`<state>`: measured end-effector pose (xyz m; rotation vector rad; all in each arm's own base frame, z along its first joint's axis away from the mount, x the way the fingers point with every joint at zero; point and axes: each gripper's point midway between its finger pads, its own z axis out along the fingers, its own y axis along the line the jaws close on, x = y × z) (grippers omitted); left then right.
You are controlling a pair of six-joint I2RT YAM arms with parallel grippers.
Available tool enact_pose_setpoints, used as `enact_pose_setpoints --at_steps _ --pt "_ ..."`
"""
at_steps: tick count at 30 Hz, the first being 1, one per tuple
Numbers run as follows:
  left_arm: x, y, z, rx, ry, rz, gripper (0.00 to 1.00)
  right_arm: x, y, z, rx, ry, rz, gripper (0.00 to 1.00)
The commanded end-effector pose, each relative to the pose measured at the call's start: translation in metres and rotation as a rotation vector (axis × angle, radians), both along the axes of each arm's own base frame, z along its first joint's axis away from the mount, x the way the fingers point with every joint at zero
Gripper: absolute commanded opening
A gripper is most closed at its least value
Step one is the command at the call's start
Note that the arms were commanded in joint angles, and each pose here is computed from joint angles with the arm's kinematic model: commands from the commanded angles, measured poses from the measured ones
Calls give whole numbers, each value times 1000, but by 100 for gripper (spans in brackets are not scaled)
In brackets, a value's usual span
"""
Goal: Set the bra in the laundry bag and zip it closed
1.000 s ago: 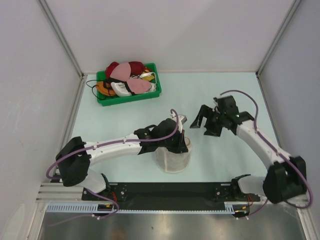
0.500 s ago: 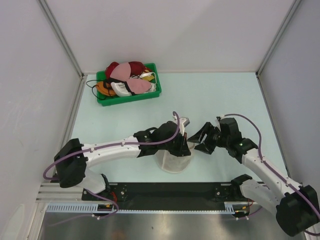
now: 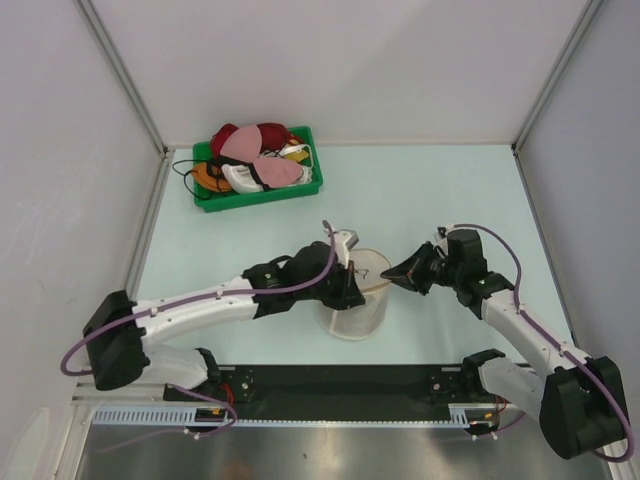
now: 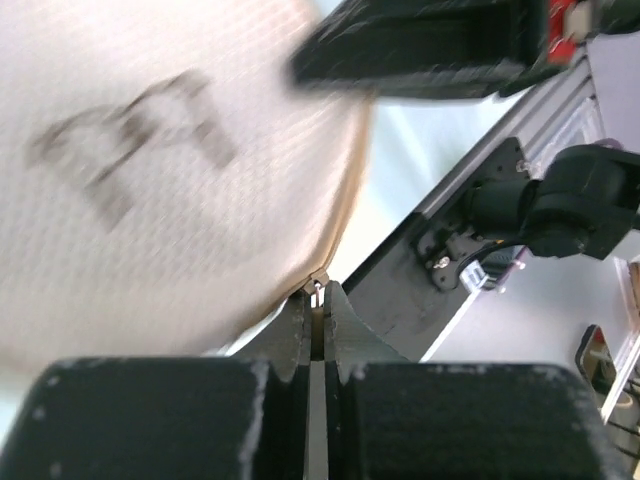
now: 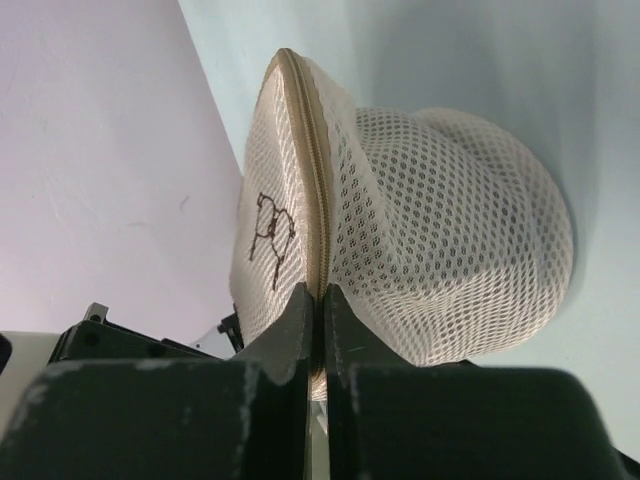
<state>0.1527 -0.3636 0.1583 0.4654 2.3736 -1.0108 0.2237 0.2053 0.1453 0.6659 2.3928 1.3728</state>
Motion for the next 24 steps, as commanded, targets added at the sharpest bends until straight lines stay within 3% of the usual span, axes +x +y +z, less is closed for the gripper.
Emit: enact_pose_setpoints --at_steps 1,6,7,8,9,10,11,13,14,16,19,20,24 --pt "15 53 2 48 -51 92 0 5 -14 -10 -46 -39 -1 0" --pt "21 93 2 81 -70 159 0 11 -16 -15 -58 -41 20 0" --pt "26 100 5 96 -105 187 2 13 -15 -10 -73 -73 45 8" --pt "27 104 8 100 -118 196 21 13 -15 -11 -92 -77 60 20" --pt "25 109 10 106 -125 199 33 13 -17 -14 -124 -78 71 40" --pt "22 115 17 78 -145 210 56 10 -21 -12 -182 -59 84 50" --pt "21 116 22 56 -153 214 63 11 -29 -18 -283 -91 77 67" --pt "13 123 31 -12 -169 223 94 4 -40 -17 -368 -108 60 81" --pt "10 121 38 -57 -182 212 96 3 -46 -18 -413 -124 42 91" --pt "2 129 45 -127 -203 219 100 -4 -54 -12 -433 -164 17 100" --pt "-1 140 38 -189 -216 270 99 -15 -68 -15 -466 -187 -44 100" --pt "-3 145 51 -266 -254 286 99 -19 -73 -25 -478 -173 -62 100" --pt "-11 152 36 -410 -287 301 100 -26 -73 -38 -413 -200 -123 100"
